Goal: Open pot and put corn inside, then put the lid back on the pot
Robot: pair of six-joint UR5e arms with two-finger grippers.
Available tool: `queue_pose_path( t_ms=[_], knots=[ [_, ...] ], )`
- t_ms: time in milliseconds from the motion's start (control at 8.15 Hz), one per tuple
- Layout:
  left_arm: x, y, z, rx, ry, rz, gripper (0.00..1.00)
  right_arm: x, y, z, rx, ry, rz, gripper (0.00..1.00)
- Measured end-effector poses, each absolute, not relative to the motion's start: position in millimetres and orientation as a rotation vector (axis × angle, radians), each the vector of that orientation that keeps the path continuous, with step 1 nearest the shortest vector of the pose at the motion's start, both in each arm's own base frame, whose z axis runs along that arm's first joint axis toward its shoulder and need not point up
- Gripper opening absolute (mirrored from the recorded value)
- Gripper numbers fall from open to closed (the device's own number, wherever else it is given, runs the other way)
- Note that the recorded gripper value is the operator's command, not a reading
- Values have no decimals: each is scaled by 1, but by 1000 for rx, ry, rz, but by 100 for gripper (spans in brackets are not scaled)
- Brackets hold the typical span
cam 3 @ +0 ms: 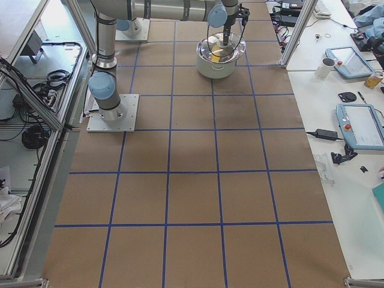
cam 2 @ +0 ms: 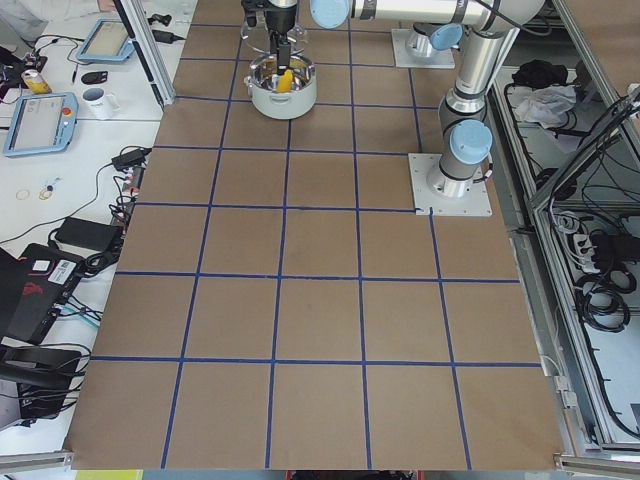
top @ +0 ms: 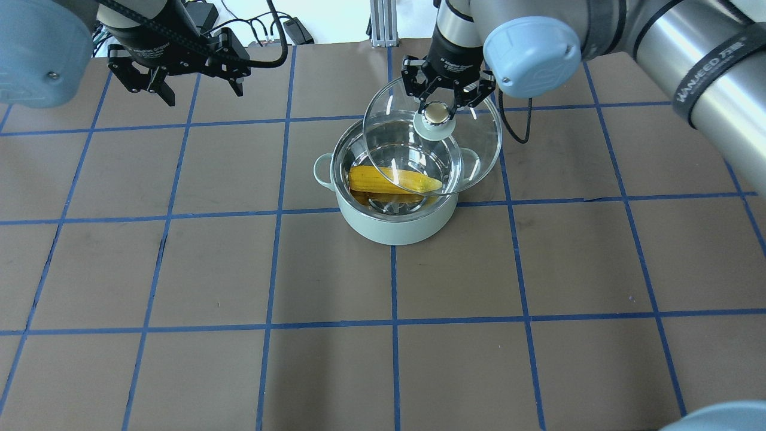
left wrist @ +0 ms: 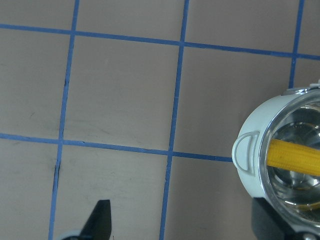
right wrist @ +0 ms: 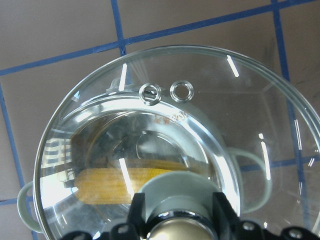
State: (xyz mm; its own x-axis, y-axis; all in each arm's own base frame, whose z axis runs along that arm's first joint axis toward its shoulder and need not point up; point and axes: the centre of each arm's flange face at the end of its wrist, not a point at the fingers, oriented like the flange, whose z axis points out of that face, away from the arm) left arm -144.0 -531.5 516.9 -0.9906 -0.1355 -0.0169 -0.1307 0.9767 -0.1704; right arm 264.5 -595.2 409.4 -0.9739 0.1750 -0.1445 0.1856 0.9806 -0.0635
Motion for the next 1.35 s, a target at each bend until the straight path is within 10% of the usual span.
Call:
queue_pose_path(
  t_ms=[1349],
  knots=[
    [-126, -523, 513, -9, 2934, -164, 100, 324, -590, 369, 440, 2946, -6, 13]
  ],
)
